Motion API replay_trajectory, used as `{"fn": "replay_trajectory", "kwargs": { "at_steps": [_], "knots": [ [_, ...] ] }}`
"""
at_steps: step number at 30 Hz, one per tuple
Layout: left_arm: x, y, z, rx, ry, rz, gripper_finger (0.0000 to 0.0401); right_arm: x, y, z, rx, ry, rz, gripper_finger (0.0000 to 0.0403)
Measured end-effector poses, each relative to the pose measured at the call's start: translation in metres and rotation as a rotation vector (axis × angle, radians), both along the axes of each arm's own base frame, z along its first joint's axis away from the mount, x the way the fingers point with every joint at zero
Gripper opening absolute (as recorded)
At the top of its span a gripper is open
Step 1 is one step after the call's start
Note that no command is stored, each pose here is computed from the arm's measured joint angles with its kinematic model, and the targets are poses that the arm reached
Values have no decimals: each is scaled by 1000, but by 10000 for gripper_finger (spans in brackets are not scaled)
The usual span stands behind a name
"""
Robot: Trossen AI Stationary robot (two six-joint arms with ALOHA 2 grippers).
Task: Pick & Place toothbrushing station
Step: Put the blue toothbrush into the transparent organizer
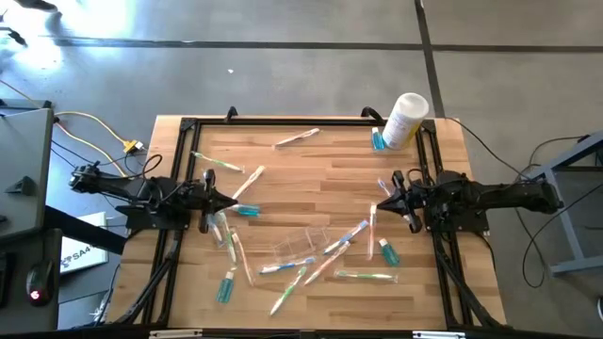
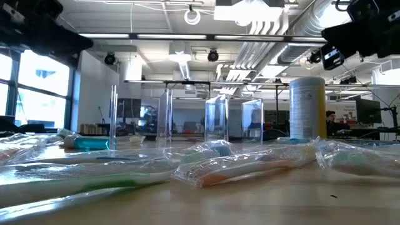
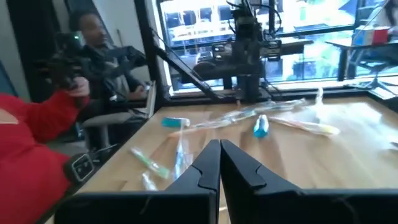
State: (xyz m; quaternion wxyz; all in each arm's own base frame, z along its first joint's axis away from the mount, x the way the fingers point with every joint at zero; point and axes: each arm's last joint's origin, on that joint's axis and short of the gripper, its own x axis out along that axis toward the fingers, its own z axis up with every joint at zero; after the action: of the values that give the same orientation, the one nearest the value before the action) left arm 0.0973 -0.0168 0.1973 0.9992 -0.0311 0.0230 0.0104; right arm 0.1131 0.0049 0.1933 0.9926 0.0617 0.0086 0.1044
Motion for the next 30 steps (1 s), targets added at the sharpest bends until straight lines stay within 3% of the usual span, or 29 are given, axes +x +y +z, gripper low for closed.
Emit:
{"fn": "replay_trajectory", "kwargs": {
  "at_steps": [4,14,18,25,30],
  "knots": [
    [8,0,10,13,56,59,0,4,-3,16,-21,94,-104,2],
    [40,-8,29,44,83,63,0,21,-13,45,36,566,-461,11],
    [49,-11,24,63,117,58,0,29,-13,47,90,699,-501,52],
    [60,-14,18,69,143,56,0,36,-14,41,106,892,-573,159],
    [63,-14,17,67,137,55,0,35,-14,37,120,974,-601,194]
  ]
}}
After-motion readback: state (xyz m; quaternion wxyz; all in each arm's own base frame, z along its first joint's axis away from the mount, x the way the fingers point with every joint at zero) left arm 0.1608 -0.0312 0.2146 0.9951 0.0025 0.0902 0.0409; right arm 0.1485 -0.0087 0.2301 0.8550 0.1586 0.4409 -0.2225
